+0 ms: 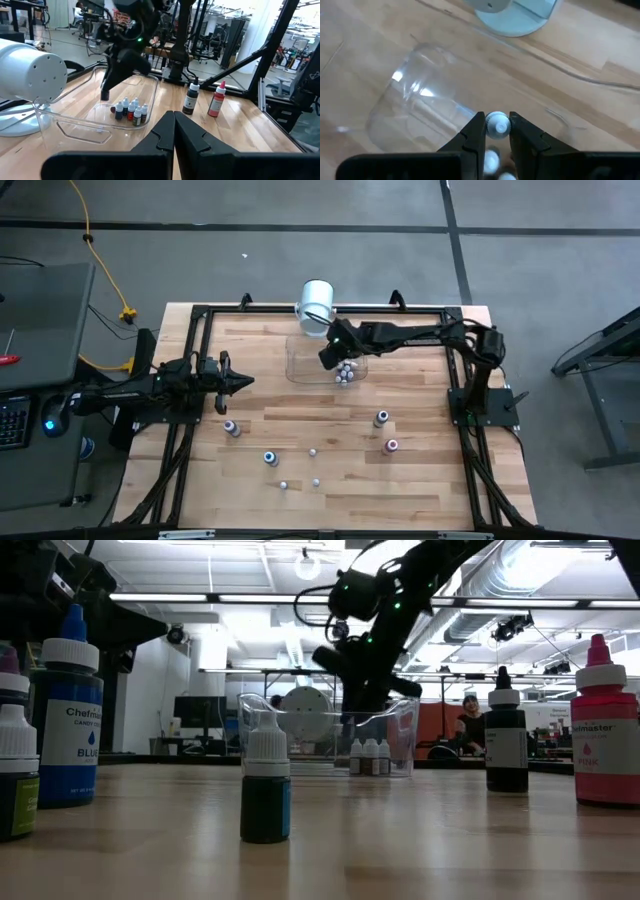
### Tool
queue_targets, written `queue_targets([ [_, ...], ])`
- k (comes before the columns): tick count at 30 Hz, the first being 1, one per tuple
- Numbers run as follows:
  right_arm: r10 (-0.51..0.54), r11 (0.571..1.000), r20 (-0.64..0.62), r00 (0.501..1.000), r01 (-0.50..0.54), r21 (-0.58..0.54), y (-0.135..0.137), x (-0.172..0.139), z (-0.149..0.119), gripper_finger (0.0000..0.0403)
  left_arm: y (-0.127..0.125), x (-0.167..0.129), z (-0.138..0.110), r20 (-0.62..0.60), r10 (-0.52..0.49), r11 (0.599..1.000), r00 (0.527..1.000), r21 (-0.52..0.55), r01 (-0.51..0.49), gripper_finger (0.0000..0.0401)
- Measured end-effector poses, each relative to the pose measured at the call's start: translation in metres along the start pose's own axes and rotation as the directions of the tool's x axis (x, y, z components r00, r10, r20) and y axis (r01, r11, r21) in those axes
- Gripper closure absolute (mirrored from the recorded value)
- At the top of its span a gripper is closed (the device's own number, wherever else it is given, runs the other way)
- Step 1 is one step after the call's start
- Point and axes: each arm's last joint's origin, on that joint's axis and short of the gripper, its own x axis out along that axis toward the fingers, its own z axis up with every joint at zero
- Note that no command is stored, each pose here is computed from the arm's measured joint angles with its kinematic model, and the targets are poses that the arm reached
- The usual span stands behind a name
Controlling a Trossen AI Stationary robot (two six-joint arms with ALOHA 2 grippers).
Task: Pick & Place food coloring
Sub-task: Put the small purple food coloring bottle into the transparent bin
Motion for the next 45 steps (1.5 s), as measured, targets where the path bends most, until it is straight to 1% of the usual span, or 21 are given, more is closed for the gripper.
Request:
queue_targets([
  [2,-0.008,1.000,-0.003,1.000,0.008,0.024,0.003,0.006,0.002,0.0340,0.000,0.000,0.000,0.000,0.000,1.000,1.000,0.000,0.000,0.0400],
  [5,-0.048,0.998,-0.008,0.999,0.048,0.042,0.005,0.013,0.004,0.0340,0.000,0.000,0.000,0.000,0.000,1.000,1.000,0.000,0.000,0.0400],
  [9,-0.099,0.994,-0.018,0.995,0.100,0.044,0.006,0.019,0.005,0.0340,0.000,0.000,0.000,0.000,0.000,1.000,1.000,0.000,0.000,0.0400],
  [13,-0.121,0.992,-0.037,0.992,0.122,0.036,0.008,0.023,0.006,0.0340,0.000,0.000,0.000,0.000,0.000,0.999,1.000,0.041,0.000,0.0400],
  [19,-0.110,0.993,-0.054,0.993,0.112,0.046,0.011,0.024,0.005,0.0340,0.000,0.000,0.000,0.000,0.000,0.999,1.000,0.045,0.000,0.0400],
  [31,-0.109,0.993,-0.081,0.991,0.112,0.024,0.015,0.024,-0.002,0.0340,0.000,0.000,0.000,0.000,0.000,0.999,1.000,0.046,0.000,0.0400],
  [36,-0.087,0.996,-0.102,0.991,0.087,-0.002,0.017,0.024,-0.004,0.0340,0.000,0.000,0.000,-0.001,0.000,0.999,1.000,0.046,0.000,0.0400],
  [41,-0.079,0.995,-0.123,0.989,0.072,-0.063,0.018,0.023,-0.006,0.0340,0.000,0.000,0.000,0.000,0.000,0.999,1.000,0.046,0.000,0.0400],
  [45,-0.077,0.994,-0.127,0.989,0.066,-0.089,0.020,0.023,-0.008,0.0340,0.000,0.000,0.000,0.000,-0.001,0.999,1.000,0.046,0.001,0.0400],
])
